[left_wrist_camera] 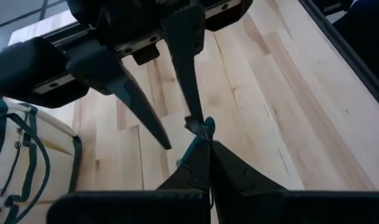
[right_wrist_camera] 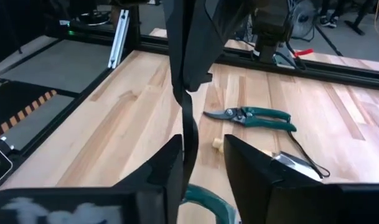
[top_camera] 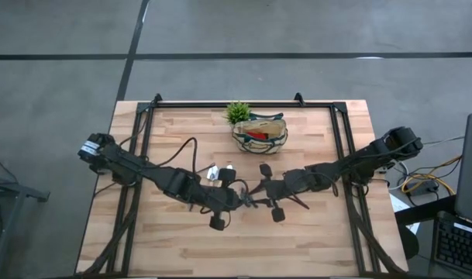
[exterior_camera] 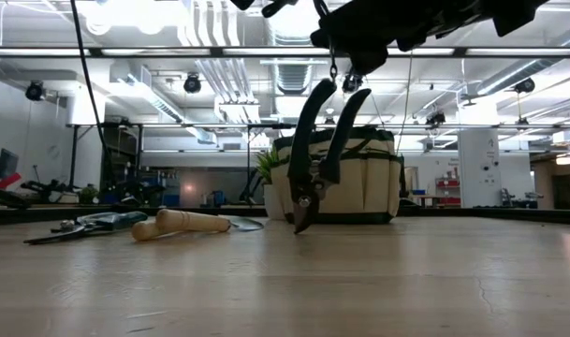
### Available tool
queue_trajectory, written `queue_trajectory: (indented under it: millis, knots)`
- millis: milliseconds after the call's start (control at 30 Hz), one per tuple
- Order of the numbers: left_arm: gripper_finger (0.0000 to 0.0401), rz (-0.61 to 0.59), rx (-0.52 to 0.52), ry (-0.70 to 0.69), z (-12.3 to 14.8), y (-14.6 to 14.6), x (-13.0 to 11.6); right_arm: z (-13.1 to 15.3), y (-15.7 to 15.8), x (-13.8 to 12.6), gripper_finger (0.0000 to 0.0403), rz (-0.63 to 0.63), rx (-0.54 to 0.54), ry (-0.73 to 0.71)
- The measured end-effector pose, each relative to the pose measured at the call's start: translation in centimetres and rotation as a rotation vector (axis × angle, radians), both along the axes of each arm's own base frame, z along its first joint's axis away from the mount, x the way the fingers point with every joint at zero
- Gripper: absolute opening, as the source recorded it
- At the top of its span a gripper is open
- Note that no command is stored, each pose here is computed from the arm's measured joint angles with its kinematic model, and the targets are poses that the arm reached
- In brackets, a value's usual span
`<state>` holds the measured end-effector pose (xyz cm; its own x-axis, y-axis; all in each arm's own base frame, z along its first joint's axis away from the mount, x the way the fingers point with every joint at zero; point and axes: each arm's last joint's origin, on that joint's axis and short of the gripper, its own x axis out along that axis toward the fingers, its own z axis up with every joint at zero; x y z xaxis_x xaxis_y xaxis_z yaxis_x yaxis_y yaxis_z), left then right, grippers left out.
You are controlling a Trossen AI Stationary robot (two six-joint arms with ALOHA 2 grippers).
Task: Pick & Place Garden tools in Gardening bag
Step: Put the right green shear scissors into the gardening bag
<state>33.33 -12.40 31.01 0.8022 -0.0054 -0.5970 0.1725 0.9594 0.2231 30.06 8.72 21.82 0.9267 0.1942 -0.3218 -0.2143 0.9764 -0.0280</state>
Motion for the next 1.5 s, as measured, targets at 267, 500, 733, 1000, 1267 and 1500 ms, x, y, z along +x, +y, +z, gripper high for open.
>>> queue_trajectory:
  millis: [267, 500, 733, 1000, 1267, 1500]
  knots:
    - [0.0003, 0.001, -0.011, -0.026, 0.2, 0.0, 0.2, 0.0, 0.0, 0.0, 0.0019, 0.013, -0.008, 0.0]
    - [0.0022, 0.023, -0.048, -0.069, 0.5, -0.1, 0.4, 0.5, -0.1, -0.5, 0.0013, 0.015, -0.018, 0.008]
    - [0.0051, 0.126, -0.053, -0.126, 0.8, 0.1, 0.6, 2.6, -0.7, -2.2, 0.0012, -0.004, -0.019, -0.002]
    - [0.0079, 0.206, -0.03, -0.196, 1.0, 0.3, 0.8, 5.7, -2.0, -5.3, 0.0011, -0.135, -0.05, -0.024]
    - [0.008, 0.163, -0.064, -0.452, 0.2, -0.1, 1.4, 8.2, -3.6, -9.0, 0.0011, -0.291, -0.065, -0.057]
    - [0.008, 0.14, -0.025, -0.692, 0.5, 0.4, 1.4, 10.1, -4.9, -11.8, 0.0011, -0.47, -0.097, -0.136]
